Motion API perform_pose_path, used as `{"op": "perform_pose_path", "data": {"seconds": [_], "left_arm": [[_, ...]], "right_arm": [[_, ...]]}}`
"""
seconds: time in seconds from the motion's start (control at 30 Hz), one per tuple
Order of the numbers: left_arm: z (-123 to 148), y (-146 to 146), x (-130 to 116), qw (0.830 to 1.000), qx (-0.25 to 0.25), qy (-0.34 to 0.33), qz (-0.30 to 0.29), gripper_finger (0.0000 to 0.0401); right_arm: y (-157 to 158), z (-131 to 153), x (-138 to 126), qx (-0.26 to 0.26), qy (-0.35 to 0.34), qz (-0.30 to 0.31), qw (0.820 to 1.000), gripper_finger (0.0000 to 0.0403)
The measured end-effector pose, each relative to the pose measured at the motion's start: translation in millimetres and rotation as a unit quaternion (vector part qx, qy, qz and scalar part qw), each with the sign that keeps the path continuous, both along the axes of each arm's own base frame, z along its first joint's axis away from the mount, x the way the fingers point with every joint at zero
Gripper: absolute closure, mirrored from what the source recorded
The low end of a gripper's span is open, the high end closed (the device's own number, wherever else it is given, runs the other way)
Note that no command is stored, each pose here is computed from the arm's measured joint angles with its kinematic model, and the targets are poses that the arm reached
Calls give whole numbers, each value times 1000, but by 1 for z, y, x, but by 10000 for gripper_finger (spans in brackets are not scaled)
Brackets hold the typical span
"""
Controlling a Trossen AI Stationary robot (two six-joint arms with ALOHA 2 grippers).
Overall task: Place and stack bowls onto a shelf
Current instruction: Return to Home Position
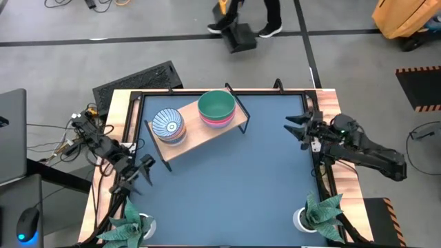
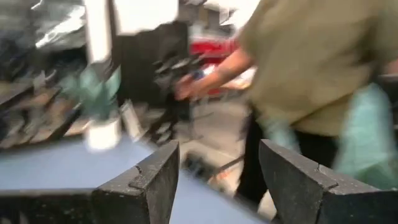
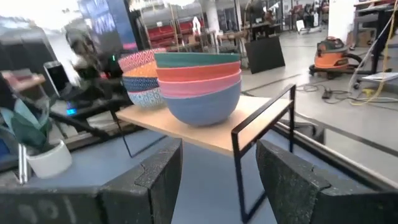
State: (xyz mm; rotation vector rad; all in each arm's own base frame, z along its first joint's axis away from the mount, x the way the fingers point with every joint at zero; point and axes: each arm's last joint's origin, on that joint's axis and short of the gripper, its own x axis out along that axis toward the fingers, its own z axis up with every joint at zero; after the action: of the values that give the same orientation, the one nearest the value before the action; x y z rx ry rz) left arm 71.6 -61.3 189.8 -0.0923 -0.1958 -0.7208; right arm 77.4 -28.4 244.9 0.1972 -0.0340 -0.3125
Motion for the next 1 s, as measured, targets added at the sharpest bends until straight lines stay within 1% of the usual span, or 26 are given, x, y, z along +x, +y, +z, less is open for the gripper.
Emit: {"op": "perform_pose_path", "data": {"seconds": [0.07, 0.13, 0.23, 0.33, 0.4, 0.5, 0.57, 0.67, 0.87, 1.0], "left_arm": [[-7, 0, 3, 999, 0, 29, 34, 192], [-10, 1, 4, 997, 3, 39, 60, 192], [-9, 2, 4, 997, 25, 19, 69, 192], [-10, 2, 4, 997, 35, 19, 71, 192], [-13, 2, 4, 996, 40, 30, 73, 192], [-13, 2, 4, 996, 42, 33, 73, 192], [-13, 2, 4, 996, 46, 30, 74, 192], [-15, 3, 5, 994, 52, 37, 92, 192], [-17, 6, 7, 984, 50, 48, 164, 192], [-16, 7, 7, 983, 44, 51, 172, 192]], "right_arm": [[-2, -17, 6, 14, -17, 1, 1000, 173], [-4, -32, 11, 22, -39, 8, 999, 173], [-5, -47, 14, 21, -85, 16, 996, 173], [-5, -60, 15, 22, -98, 16, 995, 173], [-5, -64, 14, 31, -90, 13, 995, 173], [-6, -73, 14, 53, -49, -3, 997, 173], [-6, -74, 14, 56, -43, -5, 997, 173], [-6, -75, 14, 51, -39, -7, 998, 173], [-7, -77, 13, 32, -23, -32, 999, 173], [-8, -80, 15, 20, -2, -31, 999, 173]]}}
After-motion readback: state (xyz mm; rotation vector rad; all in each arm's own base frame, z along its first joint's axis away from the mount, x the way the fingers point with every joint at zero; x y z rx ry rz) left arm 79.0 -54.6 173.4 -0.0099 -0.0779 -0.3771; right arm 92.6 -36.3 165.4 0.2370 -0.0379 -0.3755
